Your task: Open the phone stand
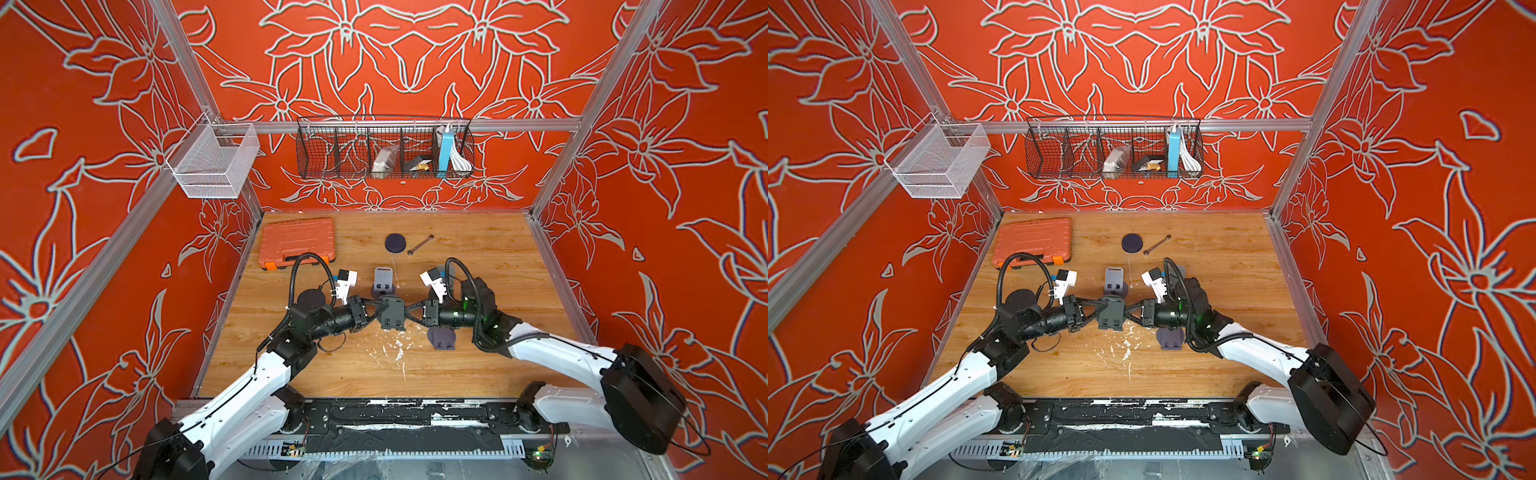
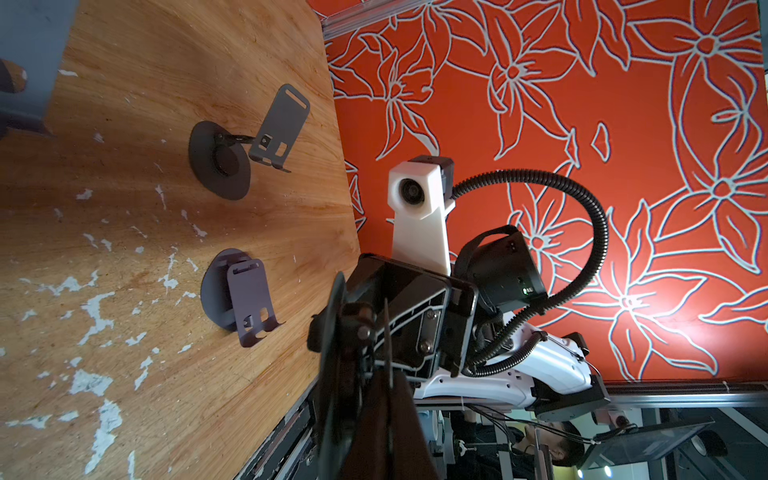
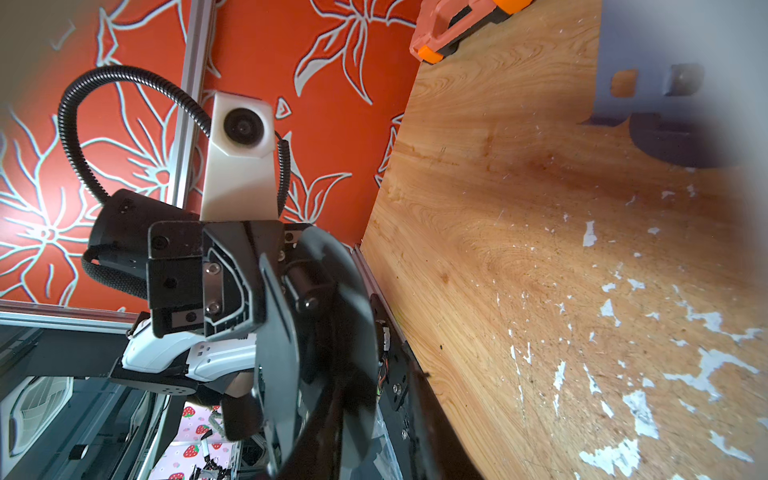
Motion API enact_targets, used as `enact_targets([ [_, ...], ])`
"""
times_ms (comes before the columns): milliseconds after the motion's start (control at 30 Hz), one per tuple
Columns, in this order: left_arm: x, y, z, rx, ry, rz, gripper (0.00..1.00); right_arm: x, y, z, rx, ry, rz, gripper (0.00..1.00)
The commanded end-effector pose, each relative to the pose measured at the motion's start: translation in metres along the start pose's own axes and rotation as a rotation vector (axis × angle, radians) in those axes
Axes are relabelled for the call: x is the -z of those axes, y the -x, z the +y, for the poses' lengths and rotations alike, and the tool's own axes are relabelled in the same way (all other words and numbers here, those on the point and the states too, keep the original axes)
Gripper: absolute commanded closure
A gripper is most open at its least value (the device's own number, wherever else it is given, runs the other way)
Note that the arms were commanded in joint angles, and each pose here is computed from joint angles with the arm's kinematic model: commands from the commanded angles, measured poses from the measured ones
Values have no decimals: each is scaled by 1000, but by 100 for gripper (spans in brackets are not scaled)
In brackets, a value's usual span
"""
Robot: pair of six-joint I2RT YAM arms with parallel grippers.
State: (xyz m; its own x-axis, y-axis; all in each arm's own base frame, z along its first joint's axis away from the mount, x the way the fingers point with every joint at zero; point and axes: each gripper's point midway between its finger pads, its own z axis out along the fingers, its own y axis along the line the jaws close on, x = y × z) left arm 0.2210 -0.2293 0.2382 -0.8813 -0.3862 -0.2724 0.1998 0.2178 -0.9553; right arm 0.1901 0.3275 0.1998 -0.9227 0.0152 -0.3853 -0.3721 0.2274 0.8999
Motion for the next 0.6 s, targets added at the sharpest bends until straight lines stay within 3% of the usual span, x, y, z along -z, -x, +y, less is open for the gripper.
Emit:
enact_targets([
  [0,3,4,-29,-68,-95,-5,100,-7,11,19,29,39,-26,71],
  [133,4,4,-32,-77,-107,-8,100,-13,14,25,34,55,-18,79],
  [267,5,4,-36,-87,-121,-10,100,-17,11,26,27,68,-3,99],
  [567,13,12,-64,-123,-222,-67,100,-22,-6,13,-9,45,66,100],
])
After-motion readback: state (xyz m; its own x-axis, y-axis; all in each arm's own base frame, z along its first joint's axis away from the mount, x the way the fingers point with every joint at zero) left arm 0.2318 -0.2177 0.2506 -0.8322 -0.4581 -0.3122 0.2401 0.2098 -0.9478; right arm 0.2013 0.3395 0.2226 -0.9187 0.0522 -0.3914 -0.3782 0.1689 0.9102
